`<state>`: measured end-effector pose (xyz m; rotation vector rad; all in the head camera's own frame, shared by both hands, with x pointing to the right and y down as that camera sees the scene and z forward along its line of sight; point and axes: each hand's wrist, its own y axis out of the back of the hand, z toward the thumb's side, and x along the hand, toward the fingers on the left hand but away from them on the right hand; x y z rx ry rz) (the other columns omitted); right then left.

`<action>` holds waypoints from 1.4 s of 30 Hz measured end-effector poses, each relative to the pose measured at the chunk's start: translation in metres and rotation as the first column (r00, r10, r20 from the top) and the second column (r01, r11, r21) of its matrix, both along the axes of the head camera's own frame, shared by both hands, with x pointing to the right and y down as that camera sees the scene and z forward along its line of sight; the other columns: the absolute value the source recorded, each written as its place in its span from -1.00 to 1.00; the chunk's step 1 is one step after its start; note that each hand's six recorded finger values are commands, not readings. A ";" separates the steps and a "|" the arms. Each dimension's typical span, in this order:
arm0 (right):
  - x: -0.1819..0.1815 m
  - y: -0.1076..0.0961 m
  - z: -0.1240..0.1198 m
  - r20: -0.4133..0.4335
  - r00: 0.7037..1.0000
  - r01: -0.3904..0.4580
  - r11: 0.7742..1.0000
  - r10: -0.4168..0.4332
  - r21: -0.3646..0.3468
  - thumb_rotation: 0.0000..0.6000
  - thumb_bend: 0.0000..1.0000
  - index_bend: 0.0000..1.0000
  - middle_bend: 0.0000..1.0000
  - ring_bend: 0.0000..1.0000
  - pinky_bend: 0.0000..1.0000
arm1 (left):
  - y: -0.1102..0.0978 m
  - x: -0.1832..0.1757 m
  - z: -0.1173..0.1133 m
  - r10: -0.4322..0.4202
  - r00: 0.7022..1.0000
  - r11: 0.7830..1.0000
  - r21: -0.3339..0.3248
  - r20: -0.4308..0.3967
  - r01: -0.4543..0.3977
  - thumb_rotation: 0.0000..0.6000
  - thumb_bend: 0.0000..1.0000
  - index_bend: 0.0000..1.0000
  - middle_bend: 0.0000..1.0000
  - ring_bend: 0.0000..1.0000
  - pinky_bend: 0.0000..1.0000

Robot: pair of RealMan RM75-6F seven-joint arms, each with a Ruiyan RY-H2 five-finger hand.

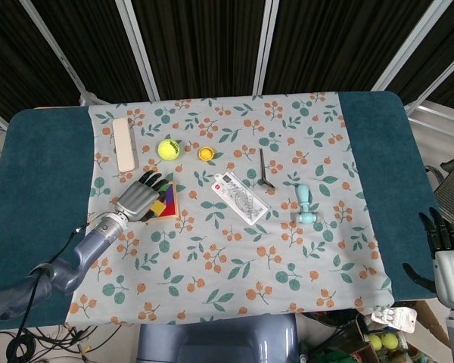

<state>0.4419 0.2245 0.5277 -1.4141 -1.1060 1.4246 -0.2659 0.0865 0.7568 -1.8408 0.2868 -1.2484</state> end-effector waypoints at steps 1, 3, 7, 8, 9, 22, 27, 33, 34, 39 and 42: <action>0.000 0.000 0.000 0.000 1.000 0.000 1.000 0.000 0.000 1.00 -0.84 -1.00 -1.00 -0.81 -0.53 | 0.000 0.000 0.000 0.000 1.000 1.000 -0.002 0.001 0.000 1.00 -0.23 -0.08 -0.77 -1.00 -1.00; 0.000 0.000 0.000 0.000 1.000 0.000 1.000 0.000 0.000 1.00 -0.84 -1.00 -1.00 -0.81 -0.53 | 0.001 -0.001 0.001 0.002 1.000 1.000 -0.005 0.004 -0.002 1.00 -0.23 -0.09 -0.77 -1.00 -1.00; 0.000 0.000 0.000 0.000 1.000 0.000 1.000 0.000 0.001 1.00 -0.84 -1.00 -1.00 -0.81 -0.53 | 0.002 -0.001 0.002 0.005 1.000 1.000 -0.010 0.010 -0.005 1.00 -0.23 -0.11 -0.78 -1.00 -1.00; 0.000 0.000 0.000 0.000 1.000 -0.001 1.000 0.001 0.001 1.00 -0.84 -1.00 -1.00 -0.81 -0.53 | 0.002 -0.001 0.003 0.005 1.000 1.000 -0.010 0.010 -0.005 1.00 -0.23 -0.12 -0.78 -1.00 -1.00; 0.000 0.000 0.000 0.000 1.000 -0.001 1.000 0.001 0.001 1.00 -0.84 -1.00 -1.00 -0.81 -0.53 | 0.002 -0.001 0.003 0.006 1.000 1.000 -0.010 0.010 -0.005 1.00 -0.23 -0.12 -0.78 -1.00 -1.00; 0.000 0.000 0.000 0.002 1.000 -0.002 1.000 0.002 0.002 1.00 -0.84 -1.00 -1.00 -0.81 -0.53 | 0.003 0.000 0.002 0.018 1.000 1.000 -0.016 0.022 -0.018 1.00 -0.28 -0.49 -0.80 -1.00 -1.00; -0.001 0.000 0.000 0.003 1.000 -0.002 1.000 0.002 0.002 1.00 -0.84 -1.00 -1.00 -0.81 -0.53 | 0.003 0.000 0.000 0.027 0.999 0.999 -0.018 0.025 -0.026 1.00 -0.29 -0.54 -0.80 -1.00 -1.00; 0.000 0.000 0.000 0.004 1.000 -0.005 1.000 0.005 0.004 1.00 -0.84 -1.00 -1.00 -0.81 -0.53 | 0.002 0.003 -0.007 0.027 1.000 1.000 -0.012 0.005 -0.027 1.00 -0.29 -0.45 -0.80 -1.00 -1.00; 0.000 0.000 0.000 0.004 1.000 -0.005 1.000 0.005 0.004 1.00 -0.84 -1.00 -1.00 -0.81 -0.53 | 0.001 0.003 -0.009 0.028 1.000 1.000 -0.005 0.001 -0.028 1.00 -0.29 -0.42 -0.79 -1.00 -1.00; 0.000 0.000 0.000 0.001 1.000 -0.009 1.000 0.009 0.006 1.00 -0.84 -1.00 -1.00 -0.81 -0.53 | 0.004 -0.001 -0.012 0.025 1.000 1.000 0.002 -0.004 -0.025 1.00 -0.28 -0.35 -0.79 -1.00 -1.00; 0.000 0.000 0.000 0.000 1.000 -0.013 1.000 0.013 0.009 1.00 -0.84 -1.00 -1.00 -0.81 -0.53 | 0.006 -0.003 -0.012 0.027 1.000 1.000 -0.004 0.000 -0.027 1.00 -0.29 -0.33 -0.79 -1.00 -1.00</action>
